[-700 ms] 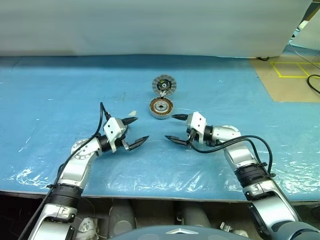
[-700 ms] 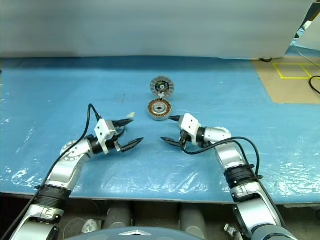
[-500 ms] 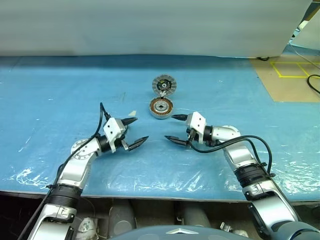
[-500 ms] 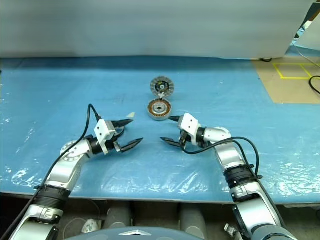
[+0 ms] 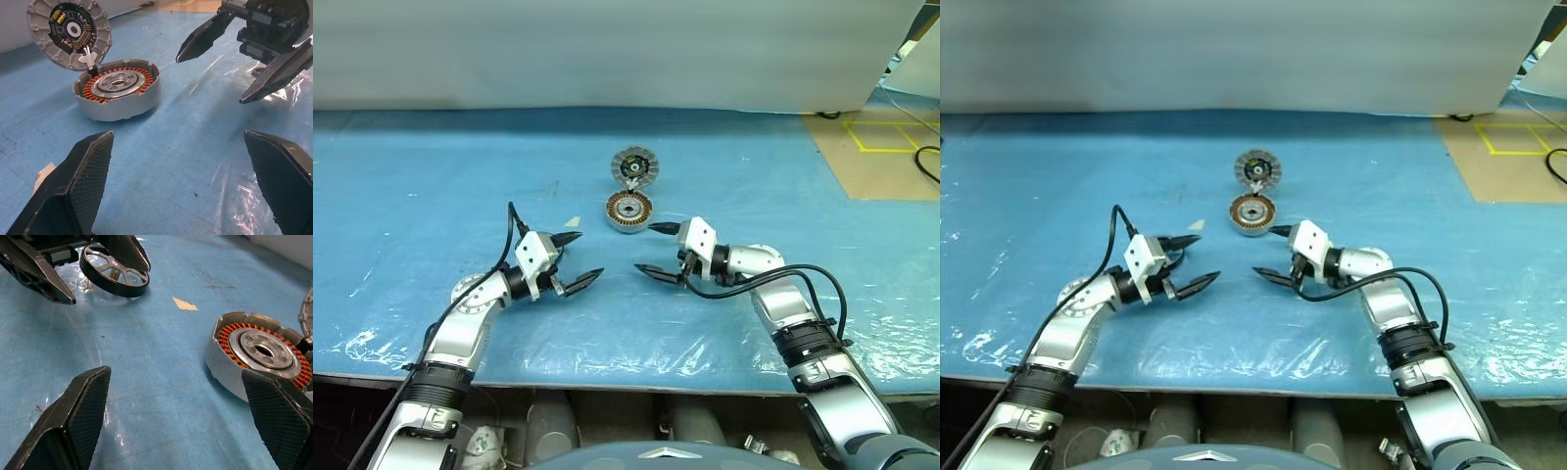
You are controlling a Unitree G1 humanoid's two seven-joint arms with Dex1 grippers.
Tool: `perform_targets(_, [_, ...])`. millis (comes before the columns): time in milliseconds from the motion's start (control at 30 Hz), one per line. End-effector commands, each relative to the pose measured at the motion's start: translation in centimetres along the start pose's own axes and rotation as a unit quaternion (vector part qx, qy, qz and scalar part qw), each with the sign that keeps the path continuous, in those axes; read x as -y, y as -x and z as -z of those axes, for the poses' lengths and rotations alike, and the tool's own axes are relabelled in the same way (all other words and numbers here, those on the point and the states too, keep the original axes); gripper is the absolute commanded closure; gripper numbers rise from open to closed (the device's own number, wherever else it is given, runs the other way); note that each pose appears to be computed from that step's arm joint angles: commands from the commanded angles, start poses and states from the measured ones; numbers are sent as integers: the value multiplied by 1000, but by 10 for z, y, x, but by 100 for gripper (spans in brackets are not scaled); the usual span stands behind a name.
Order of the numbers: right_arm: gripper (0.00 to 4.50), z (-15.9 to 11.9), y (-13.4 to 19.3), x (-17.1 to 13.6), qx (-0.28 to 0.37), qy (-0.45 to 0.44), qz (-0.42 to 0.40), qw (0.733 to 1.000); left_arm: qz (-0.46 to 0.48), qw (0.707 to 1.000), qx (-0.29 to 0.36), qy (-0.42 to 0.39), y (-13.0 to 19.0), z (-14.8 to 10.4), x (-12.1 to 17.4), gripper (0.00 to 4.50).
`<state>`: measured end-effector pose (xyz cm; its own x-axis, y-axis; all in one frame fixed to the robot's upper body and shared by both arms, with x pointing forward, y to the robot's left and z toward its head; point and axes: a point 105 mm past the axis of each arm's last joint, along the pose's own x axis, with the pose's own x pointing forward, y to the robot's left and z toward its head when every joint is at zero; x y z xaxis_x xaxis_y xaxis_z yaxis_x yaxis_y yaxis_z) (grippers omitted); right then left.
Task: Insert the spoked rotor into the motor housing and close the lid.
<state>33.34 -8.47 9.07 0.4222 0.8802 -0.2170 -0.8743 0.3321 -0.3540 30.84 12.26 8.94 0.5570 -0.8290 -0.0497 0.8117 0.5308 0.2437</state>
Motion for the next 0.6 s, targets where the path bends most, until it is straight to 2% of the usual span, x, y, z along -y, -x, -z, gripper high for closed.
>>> perform_targets(33, [0,-15,2,4,27,12,11,999,1,1000,16,-13,0,-11,-1,2])
perform_targets(400, [0,-15,2,8,17,19,14,1000,-1,1000,14,-11,-1,-10,-1,2])
perform_targets(600, [0,-24,1,19,25,24,34,999,-2,1000,15,-9,-2,-9,0,2])
